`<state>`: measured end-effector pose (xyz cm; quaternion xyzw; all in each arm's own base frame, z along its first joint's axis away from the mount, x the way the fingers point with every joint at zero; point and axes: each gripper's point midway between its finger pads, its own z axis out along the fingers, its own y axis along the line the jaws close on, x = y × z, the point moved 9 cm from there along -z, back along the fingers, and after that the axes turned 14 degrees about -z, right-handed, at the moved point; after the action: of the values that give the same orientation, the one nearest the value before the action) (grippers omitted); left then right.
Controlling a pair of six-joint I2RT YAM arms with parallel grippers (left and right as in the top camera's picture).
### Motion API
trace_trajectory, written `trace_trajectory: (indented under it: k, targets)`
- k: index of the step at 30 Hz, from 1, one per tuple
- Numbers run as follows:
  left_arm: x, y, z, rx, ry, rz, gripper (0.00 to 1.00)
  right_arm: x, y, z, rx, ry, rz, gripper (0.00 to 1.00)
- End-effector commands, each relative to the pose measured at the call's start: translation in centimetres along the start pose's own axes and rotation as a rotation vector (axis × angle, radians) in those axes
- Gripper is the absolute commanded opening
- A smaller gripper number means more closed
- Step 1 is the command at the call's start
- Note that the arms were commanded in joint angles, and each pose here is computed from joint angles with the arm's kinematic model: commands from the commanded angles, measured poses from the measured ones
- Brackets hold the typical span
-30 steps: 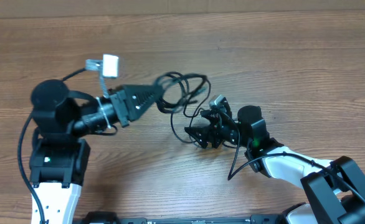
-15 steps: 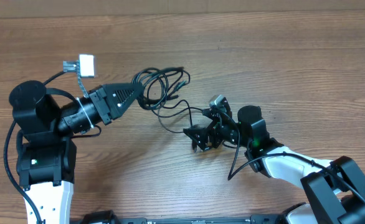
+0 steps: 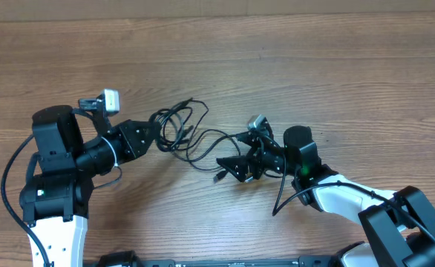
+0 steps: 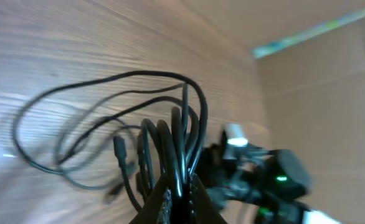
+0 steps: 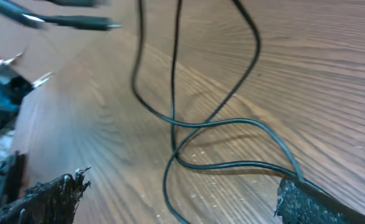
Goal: Untangle cables
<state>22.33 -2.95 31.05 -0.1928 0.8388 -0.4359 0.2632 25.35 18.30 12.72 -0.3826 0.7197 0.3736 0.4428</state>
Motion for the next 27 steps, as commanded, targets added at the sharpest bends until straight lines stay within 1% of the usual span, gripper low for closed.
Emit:
trace_trajectory:
  k: [1, 5, 7, 10, 12, 16, 20, 23, 27]
  targets:
    - [-0.4, 0.1, -0.4, -0.063, -0.046, 0.195, 0.04, -0.4, 0.5, -0.1, -0.05, -0.019, -0.018, 1.0]
    - [-0.2, 0.4, -0.4, -0.087, -0.028, 0.351, 0.04, -0.4, 0.5, -0.1, -0.05, -0.019, -0.018, 1.0]
    - [-0.1, 0.7, -0.4, -0.115, -0.023, 0.399, 0.04, -0.4, 0.5, -0.1, -0.05, -0.019, -0.018, 1.0]
    - [0.1, 1.4, -0.5, -0.171, -0.015, 0.389, 0.05, -0.4, 0.5, -0.1, -0.05, -0.019, -0.019, 1.0]
    - [0.4, 1.6, -0.5, -0.18, 0.005, 0.409, 0.04, -0.4, 0.6, -0.1, -0.069, -0.02, -0.044, 1.0]
    - [0.8, 1.9, -0.6, -0.192, 0.037, 0.442, 0.04, -0.2, 1.1, -0.1, -0.107, -0.014, -0.086, 0.97]
    - [1.2, 2.1, -0.6, -0.197, 0.063, 0.466, 0.04, 0.2, 1.5, 0.1, -0.132, 0.009, -0.098, 0.96]
    - [1.7, 2.1, -0.2, -0.191, 0.1, 0.522, 0.04, 0.2, 2.1, 0.2, -0.176, 0.007, -0.124, 0.96]
    - [2.9, 2.3, 0.8, -0.169, 0.168, 0.608, 0.04, 0.2, 2.2, 0.3, -0.182, 0.008, -0.125, 0.96]
